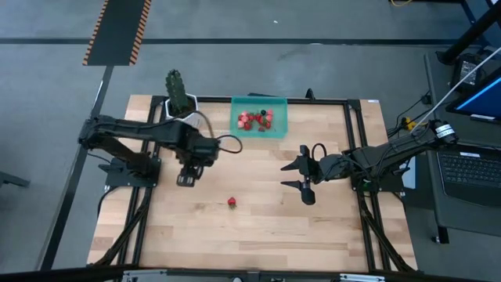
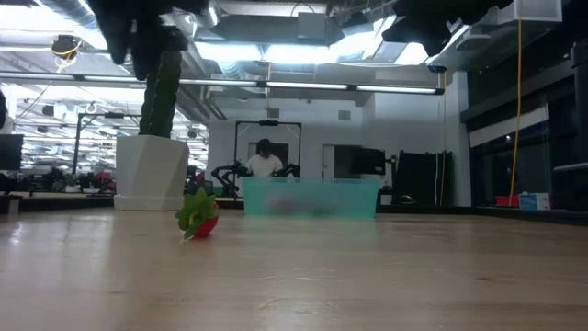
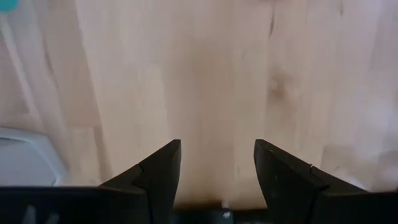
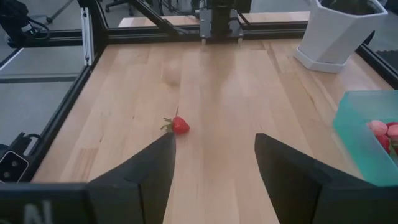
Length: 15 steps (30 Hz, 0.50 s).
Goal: Pick and placing Produce into tupperware
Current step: Put the strawberry into the container
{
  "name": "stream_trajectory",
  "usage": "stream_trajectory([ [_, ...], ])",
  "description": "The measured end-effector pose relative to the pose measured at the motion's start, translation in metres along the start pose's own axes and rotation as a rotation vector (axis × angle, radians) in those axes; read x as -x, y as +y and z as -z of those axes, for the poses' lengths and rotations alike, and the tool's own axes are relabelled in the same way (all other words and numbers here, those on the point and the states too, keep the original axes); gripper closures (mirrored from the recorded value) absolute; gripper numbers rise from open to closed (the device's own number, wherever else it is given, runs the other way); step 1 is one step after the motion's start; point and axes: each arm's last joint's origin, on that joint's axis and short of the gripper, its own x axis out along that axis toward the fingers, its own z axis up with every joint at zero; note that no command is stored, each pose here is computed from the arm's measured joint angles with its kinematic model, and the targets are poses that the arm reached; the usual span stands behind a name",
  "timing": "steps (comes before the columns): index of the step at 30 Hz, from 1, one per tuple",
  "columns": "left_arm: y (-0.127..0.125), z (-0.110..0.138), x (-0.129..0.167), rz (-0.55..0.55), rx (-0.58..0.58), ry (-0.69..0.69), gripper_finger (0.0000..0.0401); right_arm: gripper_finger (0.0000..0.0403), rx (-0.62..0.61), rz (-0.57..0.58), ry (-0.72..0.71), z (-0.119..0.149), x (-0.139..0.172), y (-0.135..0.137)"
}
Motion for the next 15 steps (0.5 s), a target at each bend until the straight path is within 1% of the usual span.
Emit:
stream_trajectory([
  [2, -0.004, 0.012, -0.004, 0.017, -0.001, -0.055, 0.0205, 0.0181, 0.001, 0.0, -0.001, 0.0, 0.0, 0.0],
  [5, -0.007, 0.026, -0.014, 0.036, 0.006, -0.236, 0.0205, 0.0181, 0.001, 0.0, -0.001, 0.0, 0.0, 0.0],
  [9, -0.014, 0.04, -0.036, 0.085, 0.068, -0.443, 0.0205, 0.0181, 0.001, 0.0, -0.001, 0.0, 0.0, 0.0],
  [12, -0.02, 0.045, -0.057, 0.135, 0.104, -0.534, 0.0205, 0.0181, 0.002, 0.0, -0.001, 0.0, 0.0, 0.0],
  [15, -0.028, 0.046, -0.076, 0.162, 0.072, -0.584, 0.0205, 0.0181, 0.002, 0.0, -0.001, 0.0, 0.0, 0.0],
])
